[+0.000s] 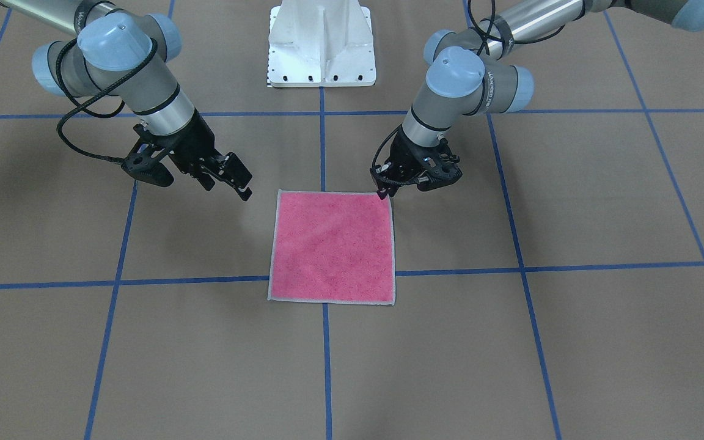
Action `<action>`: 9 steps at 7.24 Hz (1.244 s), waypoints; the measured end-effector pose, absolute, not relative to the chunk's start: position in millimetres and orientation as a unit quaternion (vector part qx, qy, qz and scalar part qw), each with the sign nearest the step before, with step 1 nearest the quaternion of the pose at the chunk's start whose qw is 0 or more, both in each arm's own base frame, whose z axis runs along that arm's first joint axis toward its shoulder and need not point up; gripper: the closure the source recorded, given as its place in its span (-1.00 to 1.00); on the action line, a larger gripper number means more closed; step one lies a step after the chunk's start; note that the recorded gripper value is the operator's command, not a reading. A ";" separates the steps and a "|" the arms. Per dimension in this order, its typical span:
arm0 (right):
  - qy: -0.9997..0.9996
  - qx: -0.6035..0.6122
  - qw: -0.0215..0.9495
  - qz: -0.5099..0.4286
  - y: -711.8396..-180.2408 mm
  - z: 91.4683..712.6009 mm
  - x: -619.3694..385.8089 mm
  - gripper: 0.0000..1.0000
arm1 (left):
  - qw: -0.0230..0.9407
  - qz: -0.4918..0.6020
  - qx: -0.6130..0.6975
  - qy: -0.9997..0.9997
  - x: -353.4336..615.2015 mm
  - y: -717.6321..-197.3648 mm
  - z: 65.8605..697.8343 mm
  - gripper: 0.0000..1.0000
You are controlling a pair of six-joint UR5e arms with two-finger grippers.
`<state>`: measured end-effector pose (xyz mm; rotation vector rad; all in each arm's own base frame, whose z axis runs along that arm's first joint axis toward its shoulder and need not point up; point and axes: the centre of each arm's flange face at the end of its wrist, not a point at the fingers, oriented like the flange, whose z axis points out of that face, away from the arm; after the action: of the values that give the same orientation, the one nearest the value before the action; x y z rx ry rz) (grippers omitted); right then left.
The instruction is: Fold towel twice with both arms
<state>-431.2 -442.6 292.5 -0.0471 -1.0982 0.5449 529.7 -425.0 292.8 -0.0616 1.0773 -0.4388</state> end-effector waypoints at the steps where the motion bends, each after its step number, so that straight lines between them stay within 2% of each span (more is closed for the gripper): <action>1: -0.515 -0.022 0.818 0.255 -442.1 292.7 -431.6 -0.98 | 0.835 -0.207 -0.029 0.508 529.7 -425.0 293.2 1.00; 4: -0.508 -0.008 0.821 0.259 -429.0 294.5 -450.0 -0.97 | 0.835 -0.207 -0.028 0.508 529.3 -425.5 293.3 1.00; 6: -0.496 -0.010 0.820 0.284 -405.2 294.5 -479.4 -0.88 | 0.835 -0.207 -0.029 0.509 529.6 -425.1 293.3 1.00; 7: -0.484 -0.021 0.820 0.304 -393.6 292.0 -494.3 -0.82 | 0.835 -0.207 -0.029 0.509 529.7 -425.0 293.3 1.00; 9: -0.462 -0.046 0.817 0.342 -378.9 284.1 -522.5 -0.57 | 0.835 -0.207 -0.029 0.509 529.4 -425.4 293.2 1.00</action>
<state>-522.5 -378.9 284.1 -0.0991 -0.9855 0.7290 529.4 -425.4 293.2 -0.0609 1.0775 -0.4390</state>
